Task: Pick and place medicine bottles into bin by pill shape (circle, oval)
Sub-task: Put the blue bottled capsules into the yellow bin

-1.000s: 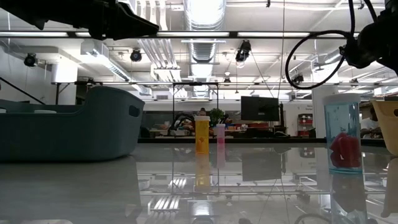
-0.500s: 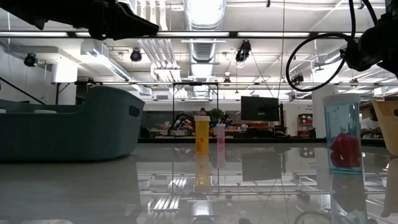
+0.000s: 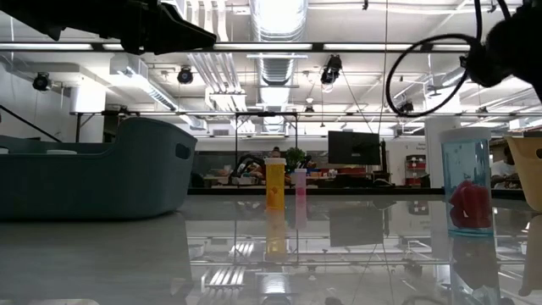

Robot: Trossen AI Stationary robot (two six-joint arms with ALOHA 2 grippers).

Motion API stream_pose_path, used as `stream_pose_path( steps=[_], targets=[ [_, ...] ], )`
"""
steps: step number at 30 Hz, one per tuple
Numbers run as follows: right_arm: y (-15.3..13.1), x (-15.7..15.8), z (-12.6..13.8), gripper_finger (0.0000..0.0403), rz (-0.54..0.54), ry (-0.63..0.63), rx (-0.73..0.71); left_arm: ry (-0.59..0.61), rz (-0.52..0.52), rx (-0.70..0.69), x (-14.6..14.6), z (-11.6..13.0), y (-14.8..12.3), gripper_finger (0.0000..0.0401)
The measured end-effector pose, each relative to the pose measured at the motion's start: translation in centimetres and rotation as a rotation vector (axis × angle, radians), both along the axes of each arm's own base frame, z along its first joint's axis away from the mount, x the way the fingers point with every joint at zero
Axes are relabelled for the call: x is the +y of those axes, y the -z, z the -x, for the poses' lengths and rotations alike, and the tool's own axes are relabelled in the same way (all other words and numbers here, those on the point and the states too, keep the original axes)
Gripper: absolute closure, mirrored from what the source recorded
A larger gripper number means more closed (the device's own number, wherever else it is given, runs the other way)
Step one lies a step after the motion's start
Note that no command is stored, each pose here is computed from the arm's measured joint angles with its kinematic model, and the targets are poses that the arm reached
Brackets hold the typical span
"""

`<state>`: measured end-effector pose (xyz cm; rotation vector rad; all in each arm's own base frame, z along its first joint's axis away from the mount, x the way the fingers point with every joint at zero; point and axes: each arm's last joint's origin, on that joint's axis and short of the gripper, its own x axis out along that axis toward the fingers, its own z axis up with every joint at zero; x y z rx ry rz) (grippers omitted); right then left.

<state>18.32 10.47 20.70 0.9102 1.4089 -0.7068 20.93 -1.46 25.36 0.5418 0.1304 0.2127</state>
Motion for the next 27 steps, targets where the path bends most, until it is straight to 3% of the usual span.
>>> stream_pose_path(
  steps=[14,19,27],
  targets=[
    [-3.1,0.4,-1.3,0.0200,0.039,-0.059,-0.136,-0.001,0.016,-0.004,0.0,0.0,0.0,0.0217],
    [-4.2,0.6,-2.1,0.0200,0.073,-0.058,-0.237,-0.001,0.016,-0.005,0.0,0.0,0.0,0.0217],
    [-6.4,1.5,-4.1,0.0200,0.000,-0.056,-0.466,-0.001,0.017,-0.006,0.0,0.0,-0.1,0.0217]
  ],
)
